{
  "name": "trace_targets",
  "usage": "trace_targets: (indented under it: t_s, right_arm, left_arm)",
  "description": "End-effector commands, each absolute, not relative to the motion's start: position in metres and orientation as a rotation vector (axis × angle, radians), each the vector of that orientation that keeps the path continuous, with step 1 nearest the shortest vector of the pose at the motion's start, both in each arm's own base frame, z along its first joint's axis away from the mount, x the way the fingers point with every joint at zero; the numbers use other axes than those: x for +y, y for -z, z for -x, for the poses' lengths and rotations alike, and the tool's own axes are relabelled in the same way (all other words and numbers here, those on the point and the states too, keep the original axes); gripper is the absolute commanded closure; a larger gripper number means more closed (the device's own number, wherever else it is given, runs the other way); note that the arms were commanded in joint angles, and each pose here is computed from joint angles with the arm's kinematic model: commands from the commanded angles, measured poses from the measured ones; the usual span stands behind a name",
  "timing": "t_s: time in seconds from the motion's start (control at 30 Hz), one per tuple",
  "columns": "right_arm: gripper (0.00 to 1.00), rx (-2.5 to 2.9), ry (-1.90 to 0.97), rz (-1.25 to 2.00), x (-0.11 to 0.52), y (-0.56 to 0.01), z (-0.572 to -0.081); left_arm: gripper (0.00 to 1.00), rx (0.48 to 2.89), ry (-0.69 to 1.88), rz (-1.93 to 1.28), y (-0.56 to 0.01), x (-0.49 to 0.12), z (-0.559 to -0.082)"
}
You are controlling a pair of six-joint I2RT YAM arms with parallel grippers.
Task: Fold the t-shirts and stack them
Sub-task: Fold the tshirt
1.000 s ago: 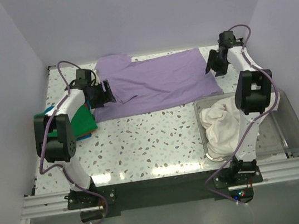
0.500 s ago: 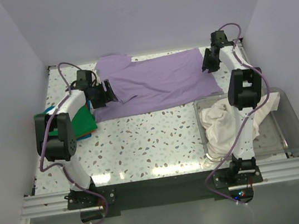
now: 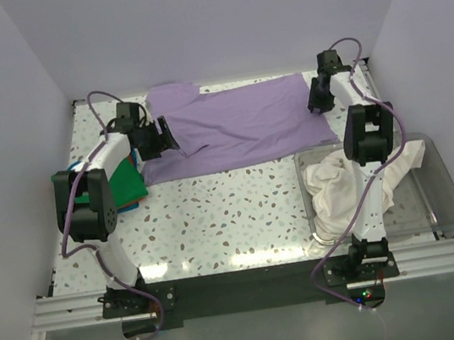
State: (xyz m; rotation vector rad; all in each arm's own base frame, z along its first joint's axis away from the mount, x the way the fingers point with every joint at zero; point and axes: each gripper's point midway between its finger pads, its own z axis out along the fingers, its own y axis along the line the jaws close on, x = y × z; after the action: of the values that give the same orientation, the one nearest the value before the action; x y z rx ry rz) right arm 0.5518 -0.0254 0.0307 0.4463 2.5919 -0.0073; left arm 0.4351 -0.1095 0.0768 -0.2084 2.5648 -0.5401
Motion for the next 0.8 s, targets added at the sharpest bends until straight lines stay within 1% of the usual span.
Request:
trace_targets:
  t_s: [0.0, 0.17, 0.2, 0.27, 0.37, 0.4, 0.5, 0.53, 0.77]
  right_arm:
    - [0.62, 2.585, 0.038, -0.409, -0.028, -0.033, -0.556]
    - [0.66, 2.606, 0.03, -0.409, -0.025, -0.03, -0.547]
    - [0.7, 2.61, 0.035, -0.412, -0.026, -0.028, -0.545]
    - [0.73, 2.622, 0.044, -0.413, -0.027, -0.026, -0.542]
    - [0.82, 2.628, 0.048, -0.408, -0.027, -0.026, -0.541]
    - [0.88, 2.621, 0.051, -0.406, -0.028, -0.029, -0.543]
    - [0.99, 2.605, 0.074, -0.419, -0.031, -0.035, -0.545]
    - [1.0, 2.601, 0.082, -0.423, -0.033, -0.038, -0.546]
    - [1.0, 2.573, 0.151, -0.439, -0.043, -0.054, -0.551]
  left_arm:
    - [0.23, 2.511, 0.581, 0.208, -0.089, -0.116, -0.445]
    - [0.23, 2.536, 0.54, 0.196, -0.082, -0.111, -0.441]
    - [0.23, 2.54, 0.533, 0.197, -0.081, -0.11, -0.44]
    - [0.23, 2.543, 0.532, 0.196, -0.079, -0.11, -0.439]
    - [0.23, 2.546, 0.533, 0.201, -0.076, -0.11, -0.438]
    - [0.23, 2.545, 0.534, 0.202, -0.075, -0.11, -0.438]
    - [0.23, 2.545, 0.535, 0.206, -0.074, -0.11, -0.437]
    - [0.23, 2.543, 0.533, 0.206, -0.073, -0.109, -0.437]
    - [0.22, 2.566, 0.472, 0.234, -0.056, -0.101, -0.432]
